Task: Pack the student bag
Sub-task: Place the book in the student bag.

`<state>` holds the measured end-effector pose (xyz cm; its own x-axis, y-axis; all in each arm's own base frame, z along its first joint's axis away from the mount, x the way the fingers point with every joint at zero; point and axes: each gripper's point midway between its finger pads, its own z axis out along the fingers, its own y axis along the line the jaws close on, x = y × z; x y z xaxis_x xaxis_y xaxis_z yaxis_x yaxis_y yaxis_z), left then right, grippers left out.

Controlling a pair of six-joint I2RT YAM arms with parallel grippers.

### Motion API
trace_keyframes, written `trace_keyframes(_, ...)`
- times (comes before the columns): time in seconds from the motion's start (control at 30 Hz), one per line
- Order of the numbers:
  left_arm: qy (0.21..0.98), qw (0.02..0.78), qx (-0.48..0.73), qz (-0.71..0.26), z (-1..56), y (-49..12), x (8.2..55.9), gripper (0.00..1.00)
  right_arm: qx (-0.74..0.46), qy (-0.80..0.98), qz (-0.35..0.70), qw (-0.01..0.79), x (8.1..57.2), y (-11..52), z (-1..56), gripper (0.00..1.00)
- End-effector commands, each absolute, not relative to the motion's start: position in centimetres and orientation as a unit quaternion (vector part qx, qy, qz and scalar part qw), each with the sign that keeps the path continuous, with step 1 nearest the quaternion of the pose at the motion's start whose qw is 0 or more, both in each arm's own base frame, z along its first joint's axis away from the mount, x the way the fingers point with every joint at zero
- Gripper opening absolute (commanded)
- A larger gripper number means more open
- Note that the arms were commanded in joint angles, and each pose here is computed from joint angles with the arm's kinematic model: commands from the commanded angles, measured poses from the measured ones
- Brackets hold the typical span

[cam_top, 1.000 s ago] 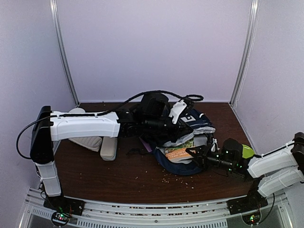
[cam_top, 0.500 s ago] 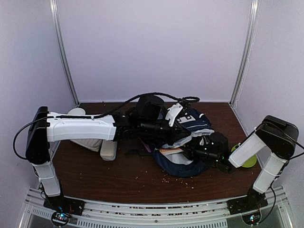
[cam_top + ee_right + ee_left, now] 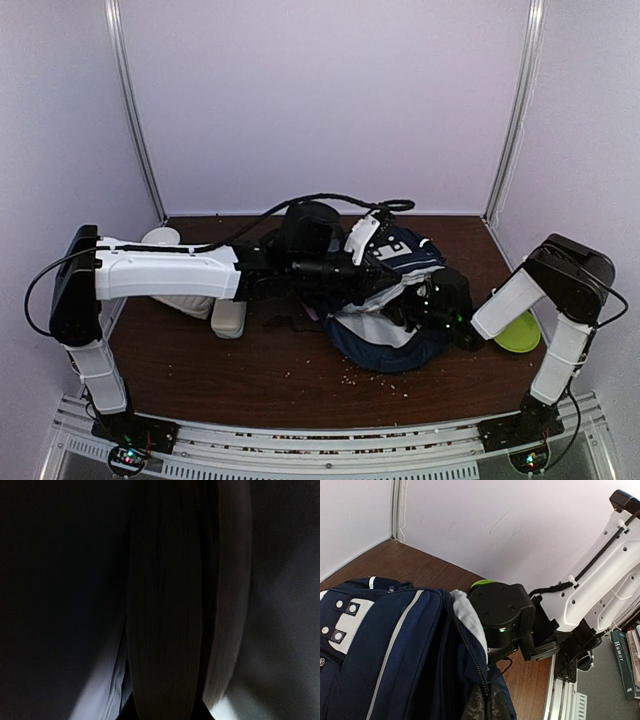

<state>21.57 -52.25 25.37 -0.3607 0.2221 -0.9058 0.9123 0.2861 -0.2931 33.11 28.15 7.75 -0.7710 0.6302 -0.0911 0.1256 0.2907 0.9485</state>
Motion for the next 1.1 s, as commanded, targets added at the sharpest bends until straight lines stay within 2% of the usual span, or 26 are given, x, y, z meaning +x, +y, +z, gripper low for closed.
trace_keyframes(0.0,0.600,0.477,0.391,-0.510,34.8,-52.8,20.0,0.00,0.249,0.781,0.503,0.273,36.3,27.4,7.1,0.07)
trace_keyframes(0.1,0.613,0.481,0.386,-0.494,34.1,-53.1,20.9,0.00,0.232,0.785,0.507,0.271,35.8,27.6,7.7,0.34)
trace_keyframes(0.2,0.622,0.486,0.374,-0.487,33.8,-53.3,21.8,0.00,0.222,0.795,0.495,0.273,35.0,27.1,8.3,0.51)
trace_keyframes(0.33,0.633,0.490,0.356,-0.482,33.7,-53.5,23.3,0.00,0.214,0.802,0.491,0.266,33.6,26.7,8.6,0.62)
trace_keyframes(0.53,0.653,0.498,0.343,-0.456,33.5,-53.4,25.1,0.00,0.205,0.825,0.463,0.251,31.5,26.0,7.8,0.68)
trace_keyframes(0.8,0.658,0.507,0.338,-0.442,33.7,-53.2,25.9,0.00,0.208,0.835,0.451,0.237,29.6,25.3,6.8,0.65)
trace_keyframes(0.87,0.657,0.506,0.339,-0.444,33.7,-53.3,25.9,0.00,0.206,0.829,0.460,0.243,29.7,25.6,7.3,0.57)
trace_keyframes(0.97,0.651,0.496,0.346,-0.459,33.8,-53.6,25.3,0.00,0.211,0.816,0.480,0.246,30.3,26.3,7.9,0.37)
trace_keyframes(1.07,0.647,0.485,0.352,-0.472,33.9,-53.8,24.7,0.00,0.216,0.803,0.498,0.245,31.1,27.2,8.4,0.24)
